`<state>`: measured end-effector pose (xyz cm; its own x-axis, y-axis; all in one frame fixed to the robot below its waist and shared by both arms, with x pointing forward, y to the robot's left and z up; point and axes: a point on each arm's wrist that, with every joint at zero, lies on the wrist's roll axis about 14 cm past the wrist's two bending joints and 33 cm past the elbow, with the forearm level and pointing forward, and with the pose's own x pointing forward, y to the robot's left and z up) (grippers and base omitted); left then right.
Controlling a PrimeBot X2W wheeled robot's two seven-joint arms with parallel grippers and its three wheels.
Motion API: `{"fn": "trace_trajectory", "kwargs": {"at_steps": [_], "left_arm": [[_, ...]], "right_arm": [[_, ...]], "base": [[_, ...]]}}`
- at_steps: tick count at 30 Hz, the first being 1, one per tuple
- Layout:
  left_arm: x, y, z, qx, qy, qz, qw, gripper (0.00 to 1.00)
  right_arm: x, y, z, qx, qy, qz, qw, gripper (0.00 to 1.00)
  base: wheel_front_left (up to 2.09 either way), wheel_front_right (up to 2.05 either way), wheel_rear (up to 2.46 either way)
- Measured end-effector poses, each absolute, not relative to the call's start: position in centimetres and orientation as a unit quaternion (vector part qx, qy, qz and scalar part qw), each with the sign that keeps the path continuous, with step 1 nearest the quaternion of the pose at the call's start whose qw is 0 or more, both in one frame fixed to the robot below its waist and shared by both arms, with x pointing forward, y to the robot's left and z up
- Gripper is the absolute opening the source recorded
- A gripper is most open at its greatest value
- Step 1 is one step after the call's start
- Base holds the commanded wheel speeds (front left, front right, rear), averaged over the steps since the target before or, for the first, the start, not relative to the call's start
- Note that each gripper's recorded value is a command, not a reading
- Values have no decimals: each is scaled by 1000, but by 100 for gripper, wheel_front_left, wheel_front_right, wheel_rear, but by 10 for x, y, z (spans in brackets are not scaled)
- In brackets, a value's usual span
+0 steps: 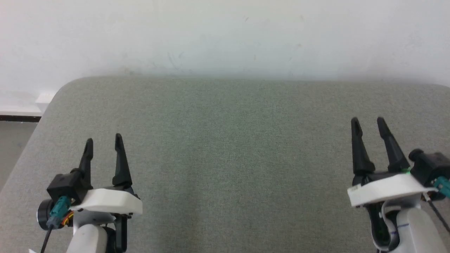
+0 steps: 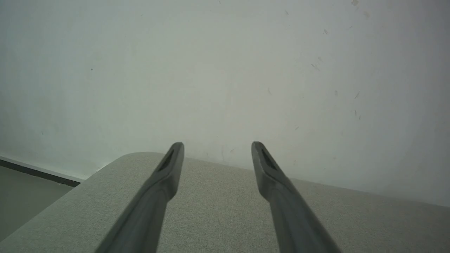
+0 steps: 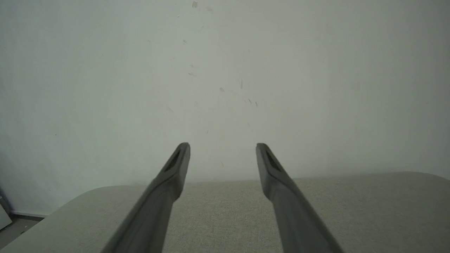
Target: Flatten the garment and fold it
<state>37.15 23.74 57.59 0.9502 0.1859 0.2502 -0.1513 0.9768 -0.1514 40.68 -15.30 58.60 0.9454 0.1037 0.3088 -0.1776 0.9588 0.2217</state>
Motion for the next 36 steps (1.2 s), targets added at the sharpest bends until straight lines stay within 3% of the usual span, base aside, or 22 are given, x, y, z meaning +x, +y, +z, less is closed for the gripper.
{"fn": "trace_trajectory", "kwargs": {"at_steps": [15, 36], "left_arm": [[376, 207, 537, -52, -72, 25, 996, 100], [375, 200, 508, -86, -28, 27, 996, 100]], "right_arm": [[382, -163, 527, 103, -69, 52, 991, 100], [376, -164, 505, 106, -36, 47, 993, 100]], "base": [[0, 0, 0], [0, 0, 0]]}}
